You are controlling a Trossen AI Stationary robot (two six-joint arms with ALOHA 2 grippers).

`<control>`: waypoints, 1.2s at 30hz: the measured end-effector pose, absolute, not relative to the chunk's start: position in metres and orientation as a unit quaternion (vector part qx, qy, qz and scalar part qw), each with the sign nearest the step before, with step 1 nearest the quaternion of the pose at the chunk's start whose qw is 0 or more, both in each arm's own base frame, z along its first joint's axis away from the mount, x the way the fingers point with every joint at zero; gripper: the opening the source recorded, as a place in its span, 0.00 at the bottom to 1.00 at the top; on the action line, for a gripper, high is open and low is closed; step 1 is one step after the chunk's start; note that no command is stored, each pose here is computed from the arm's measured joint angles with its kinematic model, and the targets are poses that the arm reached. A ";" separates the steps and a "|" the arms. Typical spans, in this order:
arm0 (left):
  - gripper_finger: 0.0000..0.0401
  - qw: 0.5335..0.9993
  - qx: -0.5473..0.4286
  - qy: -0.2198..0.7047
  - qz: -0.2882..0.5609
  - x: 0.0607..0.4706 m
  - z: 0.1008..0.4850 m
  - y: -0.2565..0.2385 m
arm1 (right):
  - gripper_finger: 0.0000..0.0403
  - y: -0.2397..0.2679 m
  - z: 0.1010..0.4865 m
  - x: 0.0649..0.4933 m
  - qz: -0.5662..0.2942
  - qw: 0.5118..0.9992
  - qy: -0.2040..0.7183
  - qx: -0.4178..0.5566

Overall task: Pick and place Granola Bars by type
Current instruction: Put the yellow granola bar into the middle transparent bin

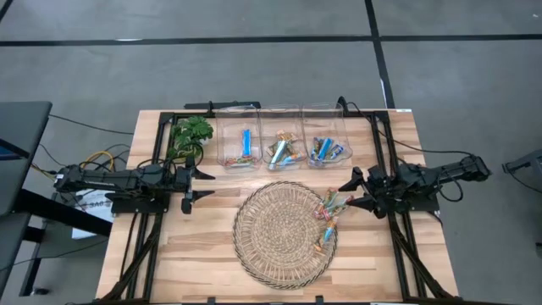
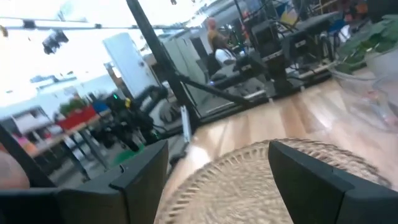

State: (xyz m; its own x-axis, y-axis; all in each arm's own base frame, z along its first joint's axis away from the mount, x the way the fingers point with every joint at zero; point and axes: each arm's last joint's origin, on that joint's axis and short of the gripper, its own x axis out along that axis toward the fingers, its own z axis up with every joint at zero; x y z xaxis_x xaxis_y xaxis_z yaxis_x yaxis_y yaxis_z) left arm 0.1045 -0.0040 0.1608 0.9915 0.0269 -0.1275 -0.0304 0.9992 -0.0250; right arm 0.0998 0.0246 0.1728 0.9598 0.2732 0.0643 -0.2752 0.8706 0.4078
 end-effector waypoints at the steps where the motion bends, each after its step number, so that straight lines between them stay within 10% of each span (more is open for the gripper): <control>1: 0.55 0.998 -0.013 0.064 0.014 0.105 0.161 -0.004 | 0.67 0.025 0.174 0.100 0.143 0.964 -0.005 0.224; 9: 0.55 0.998 -0.014 0.064 0.014 0.105 0.161 -0.004 | 0.67 0.025 0.172 0.101 0.135 0.960 0.007 0.247; 24: 0.55 0.998 -0.014 0.064 0.014 0.105 0.161 -0.004 | 0.67 0.038 0.186 0.160 0.040 0.922 0.324 0.207; 36: 0.55 0.998 -0.014 0.064 0.014 0.105 0.161 -0.004 | 0.67 0.092 0.173 0.200 0.201 0.881 0.418 -0.089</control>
